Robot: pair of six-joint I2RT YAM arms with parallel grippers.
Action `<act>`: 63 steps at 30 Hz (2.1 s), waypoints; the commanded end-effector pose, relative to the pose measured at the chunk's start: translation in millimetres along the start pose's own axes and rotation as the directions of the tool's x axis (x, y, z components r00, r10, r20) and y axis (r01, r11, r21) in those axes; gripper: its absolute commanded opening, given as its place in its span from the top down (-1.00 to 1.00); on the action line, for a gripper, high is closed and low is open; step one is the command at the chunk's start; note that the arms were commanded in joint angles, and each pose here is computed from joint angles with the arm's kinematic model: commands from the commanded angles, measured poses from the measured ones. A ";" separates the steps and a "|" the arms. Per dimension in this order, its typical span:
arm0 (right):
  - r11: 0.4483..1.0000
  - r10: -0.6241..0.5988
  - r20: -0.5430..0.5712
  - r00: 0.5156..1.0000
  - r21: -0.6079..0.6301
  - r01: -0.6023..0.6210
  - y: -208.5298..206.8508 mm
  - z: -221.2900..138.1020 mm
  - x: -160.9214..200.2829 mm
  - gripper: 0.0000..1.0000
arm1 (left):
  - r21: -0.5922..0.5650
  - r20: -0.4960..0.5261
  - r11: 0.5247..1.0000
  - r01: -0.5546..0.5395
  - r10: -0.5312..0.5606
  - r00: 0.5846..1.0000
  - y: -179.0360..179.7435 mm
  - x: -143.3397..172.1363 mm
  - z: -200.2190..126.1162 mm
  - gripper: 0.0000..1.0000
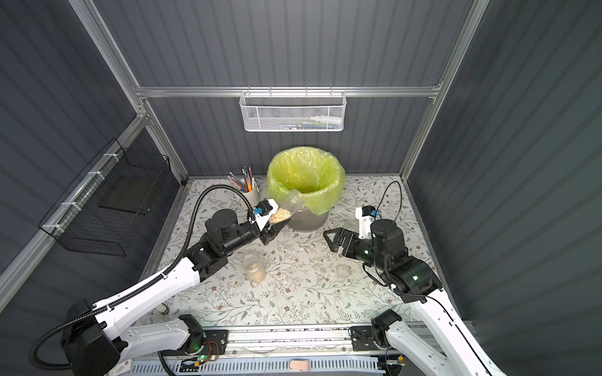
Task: Empty expired oatmeal from jars
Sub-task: Pour the expired oatmeal into the trash bin.
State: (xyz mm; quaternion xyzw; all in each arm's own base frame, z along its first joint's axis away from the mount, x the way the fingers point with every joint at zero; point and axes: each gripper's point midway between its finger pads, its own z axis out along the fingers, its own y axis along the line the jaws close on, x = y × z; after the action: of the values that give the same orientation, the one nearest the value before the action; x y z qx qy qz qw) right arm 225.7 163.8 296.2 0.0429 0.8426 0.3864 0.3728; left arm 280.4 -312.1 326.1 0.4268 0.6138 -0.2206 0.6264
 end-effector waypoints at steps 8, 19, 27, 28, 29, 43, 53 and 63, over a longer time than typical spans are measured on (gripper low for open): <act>0.958 0.054 0.124 0.991 -0.285 -0.016 73.0 13.9 -59.0 -0.98 | 0.043 0.010 0.997 -0.068 0.068 0.998 28.3 -29.0 15.0 0.94; 0.947 0.063 0.182 0.981 -0.320 -0.002 101.9 64.3 -103.6 -0.92 | 0.056 -0.007 0.994 -0.093 0.093 0.996 50.0 -34.8 28.2 0.95; 0.952 0.032 0.203 0.979 -0.305 0.032 112.8 97.0 -112.9 -0.88 | 0.077 0.007 0.993 -0.086 0.086 0.996 54.2 -39.5 34.7 0.95; 0.955 0.032 0.208 0.978 -0.295 0.031 111.7 99.3 -115.1 -0.87 | 0.077 0.007 0.993 -0.086 0.086 0.996 54.2 -39.3 35.0 0.95; 0.958 0.037 0.217 0.976 -0.284 0.027 109.8 100.9 -117.5 -0.85 | 0.074 0.008 0.994 -0.085 0.085 0.996 55.3 -39.4 34.9 0.95; 0.940 0.103 0.227 0.969 -0.342 -0.020 110.2 133.7 -124.3 -0.68 | 0.080 0.005 0.994 -0.071 0.071 0.997 59.2 -34.0 39.8 0.95; 0.937 0.111 0.186 0.976 -0.347 -0.041 108.7 150.4 -119.9 -0.54 | 0.090 0.004 0.994 -0.060 0.060 0.998 60.0 -27.8 42.0 0.95; 0.940 0.117 0.167 0.979 -0.337 -0.055 102.6 160.4 -113.3 -0.43 | 0.097 0.005 0.994 -0.041 0.041 0.999 62.1 -24.4 47.6 0.93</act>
State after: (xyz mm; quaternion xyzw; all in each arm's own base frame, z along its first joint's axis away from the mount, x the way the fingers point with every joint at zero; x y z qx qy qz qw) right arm 390.5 288.9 365.1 0.0577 0.7274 0.5269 0.4359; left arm 352.9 -321.2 335.8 0.4748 0.6148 -0.2265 0.5876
